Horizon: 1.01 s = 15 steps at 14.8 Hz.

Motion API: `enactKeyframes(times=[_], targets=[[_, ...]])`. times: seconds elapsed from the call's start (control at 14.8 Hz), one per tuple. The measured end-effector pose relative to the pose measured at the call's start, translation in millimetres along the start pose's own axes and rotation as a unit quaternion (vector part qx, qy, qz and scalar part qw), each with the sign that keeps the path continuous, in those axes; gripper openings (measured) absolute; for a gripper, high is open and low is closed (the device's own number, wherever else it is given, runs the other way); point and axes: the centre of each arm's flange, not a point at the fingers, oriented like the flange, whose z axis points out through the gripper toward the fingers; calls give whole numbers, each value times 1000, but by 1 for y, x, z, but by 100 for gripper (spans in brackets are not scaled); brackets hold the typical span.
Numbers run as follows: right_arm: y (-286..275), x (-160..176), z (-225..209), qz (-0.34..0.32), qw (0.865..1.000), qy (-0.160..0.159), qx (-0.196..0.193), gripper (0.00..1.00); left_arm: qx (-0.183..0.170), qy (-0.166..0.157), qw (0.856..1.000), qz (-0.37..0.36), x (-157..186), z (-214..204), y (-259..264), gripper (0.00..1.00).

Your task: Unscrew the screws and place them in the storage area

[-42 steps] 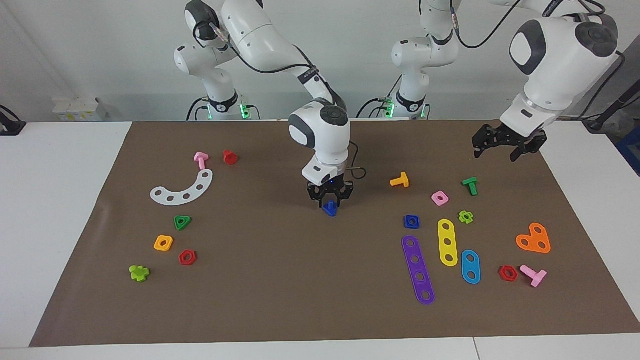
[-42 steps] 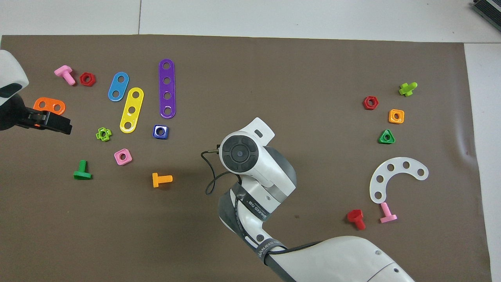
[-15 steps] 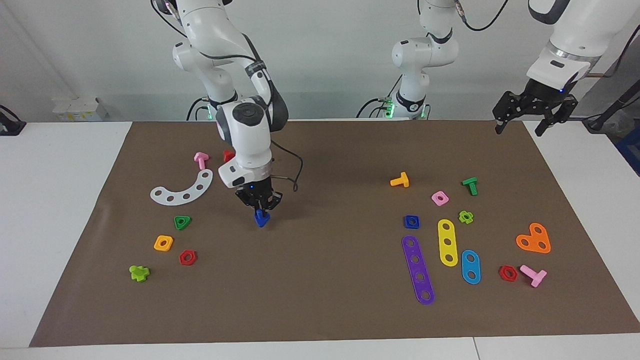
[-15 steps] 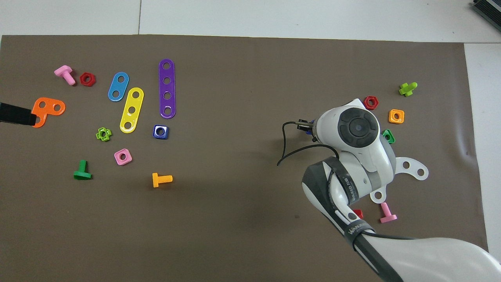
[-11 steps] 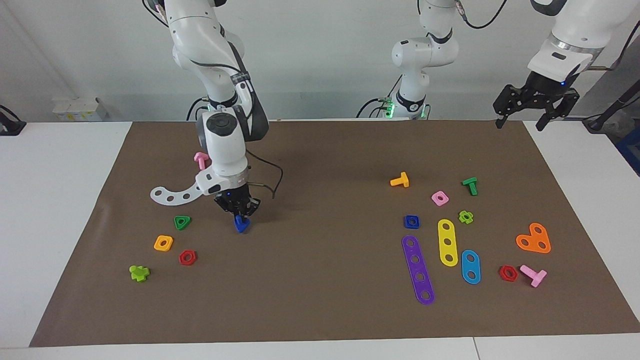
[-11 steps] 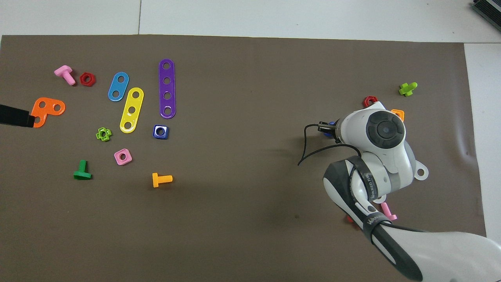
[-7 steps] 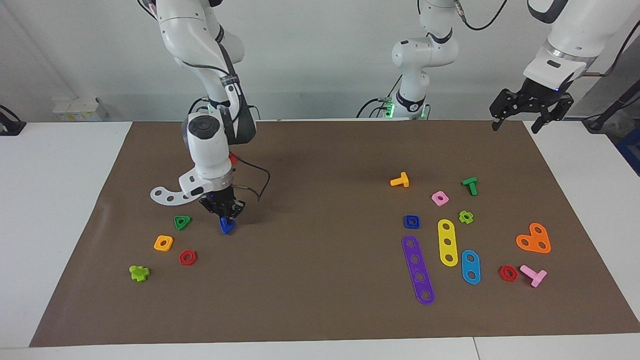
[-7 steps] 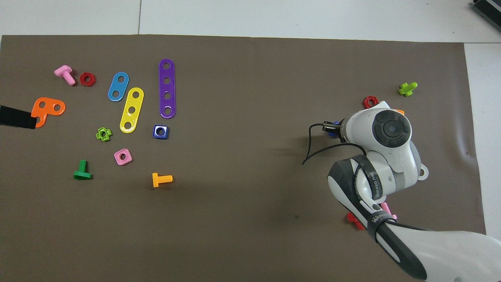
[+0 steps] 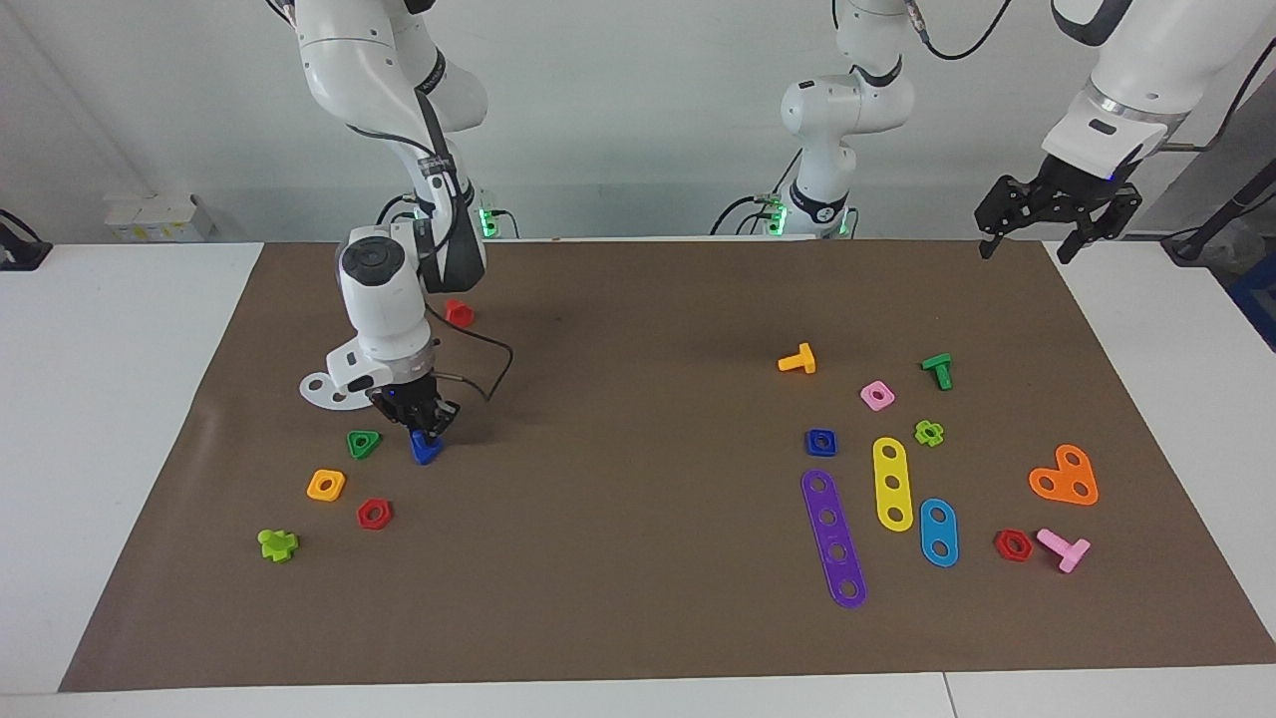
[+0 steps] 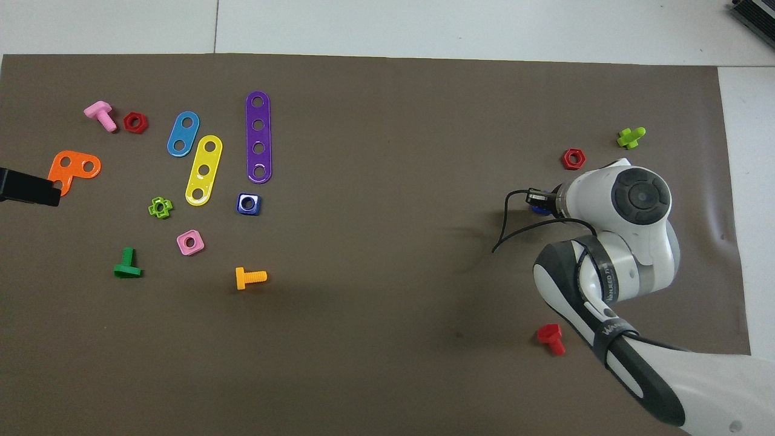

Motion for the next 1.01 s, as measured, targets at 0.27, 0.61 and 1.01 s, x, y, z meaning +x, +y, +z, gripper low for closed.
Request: enactKeyframes(times=[0.27, 0.61, 1.01], targets=[[0, 3, -13, 1, 1000, 2, -1, 58, 0, 0, 1000, 0, 0, 0, 0, 100], [0, 29, -99, 6, 1000, -9, -12, 99, 0, 0, 1000, 0, 0, 0, 0, 100], [38, 61, -220, -47, 998, -25, 20, 100, 0, 0, 1000, 0, 0, 0, 0, 100]])
